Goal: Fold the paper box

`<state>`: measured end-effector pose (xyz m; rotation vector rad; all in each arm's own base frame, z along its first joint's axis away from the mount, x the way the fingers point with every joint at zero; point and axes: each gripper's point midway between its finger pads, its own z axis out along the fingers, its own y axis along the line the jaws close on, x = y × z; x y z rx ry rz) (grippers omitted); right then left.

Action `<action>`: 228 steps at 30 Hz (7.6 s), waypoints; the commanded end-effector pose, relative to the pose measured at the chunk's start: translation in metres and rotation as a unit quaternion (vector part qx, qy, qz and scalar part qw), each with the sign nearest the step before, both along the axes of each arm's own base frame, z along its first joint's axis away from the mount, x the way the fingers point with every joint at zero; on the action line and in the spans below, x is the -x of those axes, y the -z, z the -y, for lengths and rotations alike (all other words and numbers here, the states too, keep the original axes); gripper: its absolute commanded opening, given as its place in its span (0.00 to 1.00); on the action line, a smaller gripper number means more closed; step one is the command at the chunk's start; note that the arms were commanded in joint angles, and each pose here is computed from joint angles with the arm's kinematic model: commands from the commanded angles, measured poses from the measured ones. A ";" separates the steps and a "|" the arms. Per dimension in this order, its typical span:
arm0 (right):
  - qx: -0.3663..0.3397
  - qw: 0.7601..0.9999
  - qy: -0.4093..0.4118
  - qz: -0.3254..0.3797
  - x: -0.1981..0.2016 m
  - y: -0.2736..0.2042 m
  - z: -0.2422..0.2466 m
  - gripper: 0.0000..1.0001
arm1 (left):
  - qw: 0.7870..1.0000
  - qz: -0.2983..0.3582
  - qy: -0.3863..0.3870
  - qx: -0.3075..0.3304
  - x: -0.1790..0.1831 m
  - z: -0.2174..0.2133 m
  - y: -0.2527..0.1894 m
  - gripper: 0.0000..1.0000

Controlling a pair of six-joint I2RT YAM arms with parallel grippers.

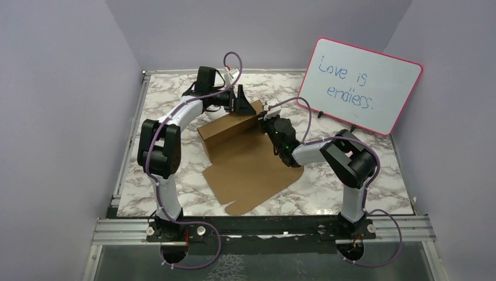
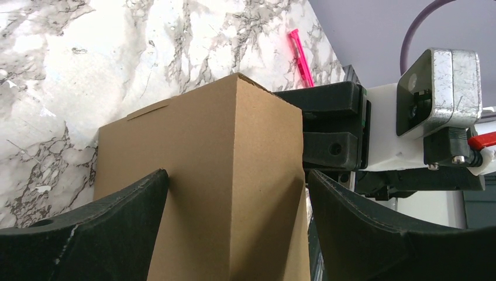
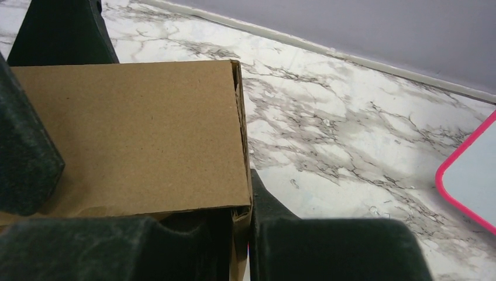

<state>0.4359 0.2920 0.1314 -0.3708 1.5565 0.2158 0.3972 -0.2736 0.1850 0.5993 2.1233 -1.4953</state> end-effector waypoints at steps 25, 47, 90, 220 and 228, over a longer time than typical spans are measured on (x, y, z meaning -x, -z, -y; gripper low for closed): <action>0.045 0.997 -0.034 -0.052 0.013 0.049 0.005 0.34 | 0.999 -0.044 -0.013 -0.014 0.017 -0.001 -0.004 0.88; 0.021 0.997 0.065 -0.048 -0.015 0.041 0.020 0.14 | 0.998 -0.057 0.034 0.014 0.044 0.011 -0.011 0.88; -0.108 0.985 0.094 -0.095 0.085 -0.013 0.098 1.00 | 0.847 0.303 -0.261 -0.349 0.019 -0.051 -0.082 0.90; 0.139 0.966 -0.106 -0.190 0.079 -0.184 0.032 0.72 | 0.844 0.139 -0.449 -0.258 0.037 -0.173 -0.016 0.90; 0.183 0.953 -0.105 -0.219 0.061 -0.158 0.022 0.53 | 0.812 0.223 -0.435 -0.318 0.040 -0.197 -0.037 0.99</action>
